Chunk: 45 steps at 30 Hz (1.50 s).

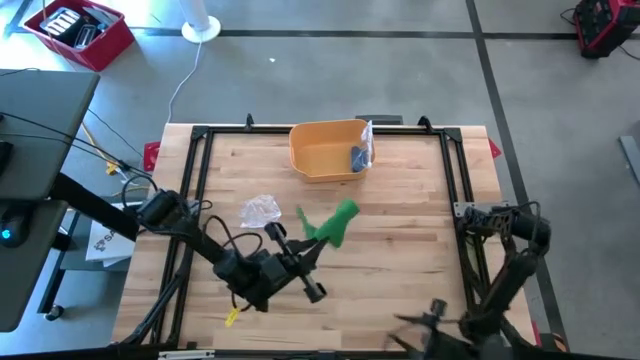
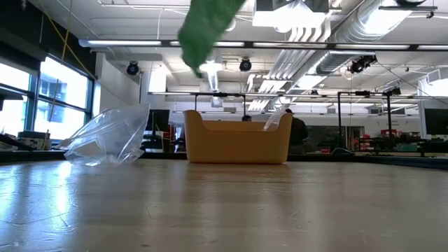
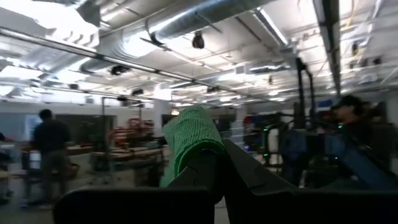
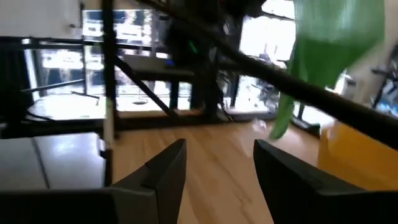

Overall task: Roll bandage
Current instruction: Roll the green bandage

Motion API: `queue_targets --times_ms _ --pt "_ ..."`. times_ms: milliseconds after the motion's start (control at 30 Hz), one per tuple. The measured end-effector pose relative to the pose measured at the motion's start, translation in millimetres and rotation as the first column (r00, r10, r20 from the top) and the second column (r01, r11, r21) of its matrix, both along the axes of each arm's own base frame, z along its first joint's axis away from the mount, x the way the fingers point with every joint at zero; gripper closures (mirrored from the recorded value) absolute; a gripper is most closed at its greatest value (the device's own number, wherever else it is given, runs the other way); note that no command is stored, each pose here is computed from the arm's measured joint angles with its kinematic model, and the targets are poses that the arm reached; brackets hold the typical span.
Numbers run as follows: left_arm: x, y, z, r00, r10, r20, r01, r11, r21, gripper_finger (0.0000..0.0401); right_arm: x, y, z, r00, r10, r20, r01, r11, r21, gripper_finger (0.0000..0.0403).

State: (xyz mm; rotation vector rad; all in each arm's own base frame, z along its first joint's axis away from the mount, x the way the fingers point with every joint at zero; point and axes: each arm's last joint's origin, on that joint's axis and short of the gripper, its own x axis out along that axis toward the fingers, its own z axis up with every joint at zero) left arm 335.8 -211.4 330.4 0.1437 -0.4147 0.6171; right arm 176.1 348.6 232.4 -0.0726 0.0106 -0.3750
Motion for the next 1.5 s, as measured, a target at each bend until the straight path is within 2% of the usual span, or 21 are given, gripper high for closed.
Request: queue_targets --times_ms 67,133,200,300,367,433,533,733,833,933,1133,1233,1333,1433,1500 --pt "3 -2 2 1.0 0.021 -0.022 -0.021 1.0 0.022 0.0399 6 -17 -33 1.0 0.006 0.021 -0.007 0.998 0.06 0.0215" --pt "5 -4 4 0.999 0.021 -0.04 -0.02 0.999 0.036 0.0399 17 -35 -53 0.998 0.044 0.035 -0.048 0.991 0.122 0.0206" --pt "3 -5 8 0.999 0.017 -0.035 -0.016 0.999 0.032 0.0399 36 -55 -67 0.996 0.086 0.027 -0.089 0.983 0.161 0.0195" --pt "2 -4 10 0.999 0.015 -0.029 -0.014 1.0 0.027 0.04 65 -81 -74 0.994 0.109 -0.007 -0.107 0.984 0.142 0.0174" --pt "2 -5 9 0.999 0.014 -0.032 -0.014 1.0 0.028 0.04 80 -94 -75 0.994 0.102 -0.03 -0.098 0.99 0.101 0.0159" --pt "2 -5 9 0.999 0.015 -0.032 -0.014 1.0 0.028 0.04 90 -104 -74 0.997 0.055 -0.051 -0.053 0.998 0.039 0.015" --pt "2 -5 9 1.0 0.01 -0.03 -0.009 1.0 0.029 0.04 98 -113 -68 0.999 -0.018 -0.034 0.018 1.0 0.003 0.0147" --pt "2 -7 10 0.999 -0.038 0.004 0.038 0.999 0.035 0.04 114 -128 -56 0.999 0.028 0.032 -0.028 1.0 0.0 0.0146" --pt "4 -9 8 0.999 -0.054 -0.002 0.054 0.998 0.042 0.04 123 -134 -49 0.995 0.079 0.059 -0.077 0.997 -0.031 0.0146" --pt "3 -9 8 0.998 -0.056 0.002 0.056 0.998 0.038 0.04 130 -133 -41 0.995 0.078 0.055 -0.074 0.995 -0.073 0.0146" --pt "3 -9 9 0.998 -0.067 0.012 0.067 0.997 0.039 0.04 142 -141 -29 0.996 -0.072 0.056 0.076 0.994 -0.081 0.0146" --pt "3 -9 9 0.997 -0.073 0.016 0.072 0.996 0.044 0.04 146 -147 -30 0.994 -0.093 0.056 0.097 0.993 -0.069 0.0149" --pt "3 -10 9 0.995 -0.095 0.034 0.094 0.995 0.042 0.0398 148 -150 -30 0.996 -0.072 0.061 0.076 0.995 -0.069 0.0167" --pt "4 -11 9 0.995 -0.096 0.024 0.095 0.994 0.049 0.0398 151 -149 -29 0.997 0.043 0.068 -0.036 0.995 -0.096 0.0194" --pt "4 -11 9 0.996 -0.091 0.018 0.09 0.994 0.055 0.0398 151 -148 -30 0.995 0.076 0.068 -0.069 0.992 -0.104 0.0208"
